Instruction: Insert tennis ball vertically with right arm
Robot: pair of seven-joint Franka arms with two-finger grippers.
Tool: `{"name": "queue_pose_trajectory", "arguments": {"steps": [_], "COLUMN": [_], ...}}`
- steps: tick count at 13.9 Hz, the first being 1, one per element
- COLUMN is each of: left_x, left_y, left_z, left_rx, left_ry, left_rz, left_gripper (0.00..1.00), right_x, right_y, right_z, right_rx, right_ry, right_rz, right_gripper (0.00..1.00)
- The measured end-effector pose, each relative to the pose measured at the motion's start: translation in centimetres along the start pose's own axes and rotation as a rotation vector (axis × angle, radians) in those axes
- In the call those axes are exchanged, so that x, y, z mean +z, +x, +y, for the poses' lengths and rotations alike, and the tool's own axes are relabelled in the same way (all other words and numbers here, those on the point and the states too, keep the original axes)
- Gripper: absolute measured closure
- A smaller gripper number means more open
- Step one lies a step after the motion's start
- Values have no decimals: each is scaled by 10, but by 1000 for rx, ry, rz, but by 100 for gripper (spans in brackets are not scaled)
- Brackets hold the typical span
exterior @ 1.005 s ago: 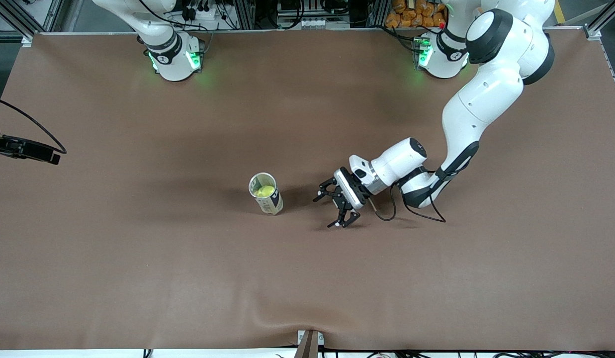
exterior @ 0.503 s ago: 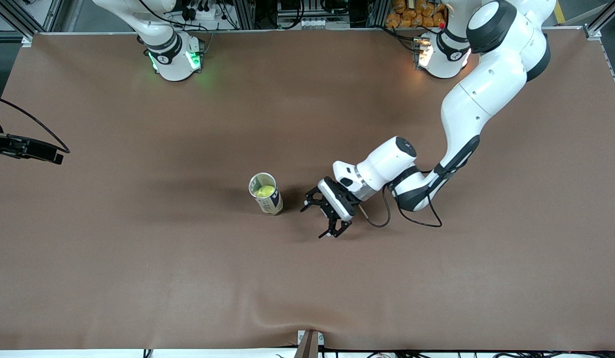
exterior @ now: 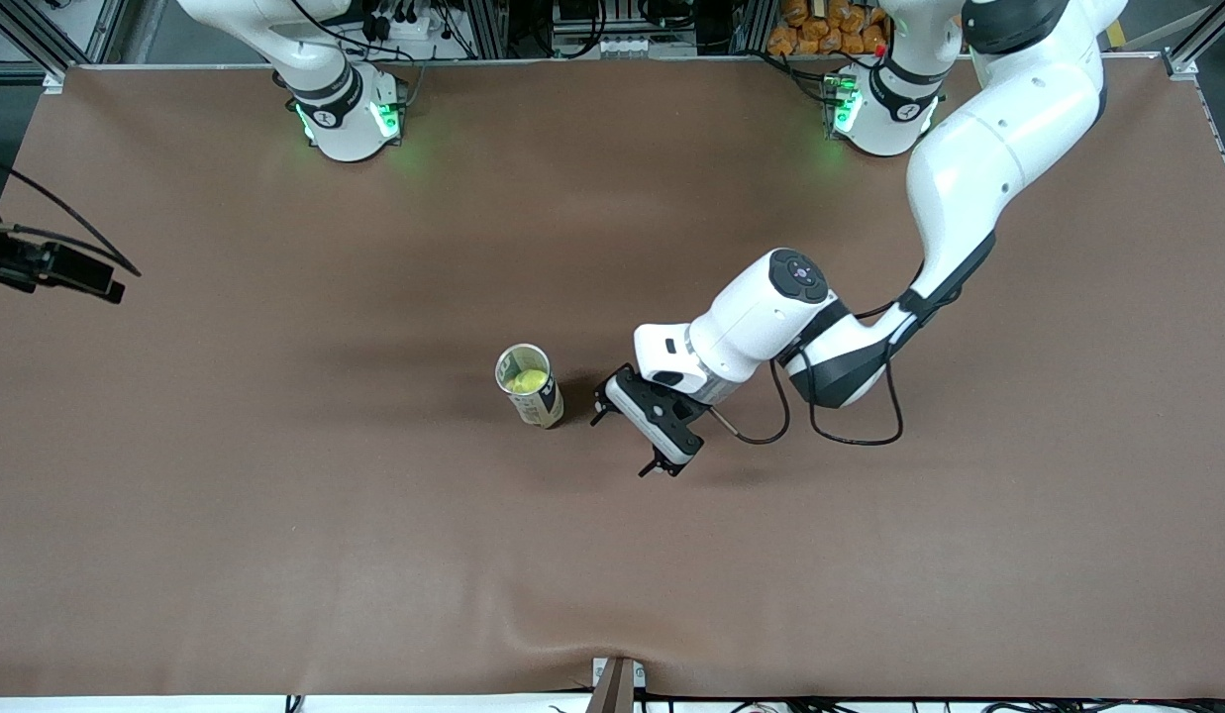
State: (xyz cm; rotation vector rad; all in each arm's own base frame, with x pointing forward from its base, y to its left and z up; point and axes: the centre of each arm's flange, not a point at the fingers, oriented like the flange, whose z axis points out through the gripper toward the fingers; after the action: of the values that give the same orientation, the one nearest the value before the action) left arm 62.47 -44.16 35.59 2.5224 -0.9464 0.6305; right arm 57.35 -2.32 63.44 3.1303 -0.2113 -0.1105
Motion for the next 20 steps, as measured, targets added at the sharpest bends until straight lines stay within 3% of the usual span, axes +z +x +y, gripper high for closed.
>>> {"name": "queue_pose_trajectory", "arguments": {"steps": [6, 9, 16, 20], "left_x": [-76, -136, -306, -343], "left_y": [25, 30, 10, -10], "left_z": [-14, -27, -89, -113], "left_rx": [-83, -154, -408, -518], "left_ry": [77, 150, 379, 455], "left_rz": [-211, -299, -405, -454], "left_gripper": [0, 0, 0, 0], "right_x": [-20, -22, -33, -35], "right_y": [-53, -50, -48, -49], "right_z": [22, 24, 50, 47], "right_rx": [9, -101, -114, -124], "right_ry": [36, 35, 35, 33], "right_rz": [29, 72, 124, 126], "right_gripper": [0, 0, 0, 0]}}
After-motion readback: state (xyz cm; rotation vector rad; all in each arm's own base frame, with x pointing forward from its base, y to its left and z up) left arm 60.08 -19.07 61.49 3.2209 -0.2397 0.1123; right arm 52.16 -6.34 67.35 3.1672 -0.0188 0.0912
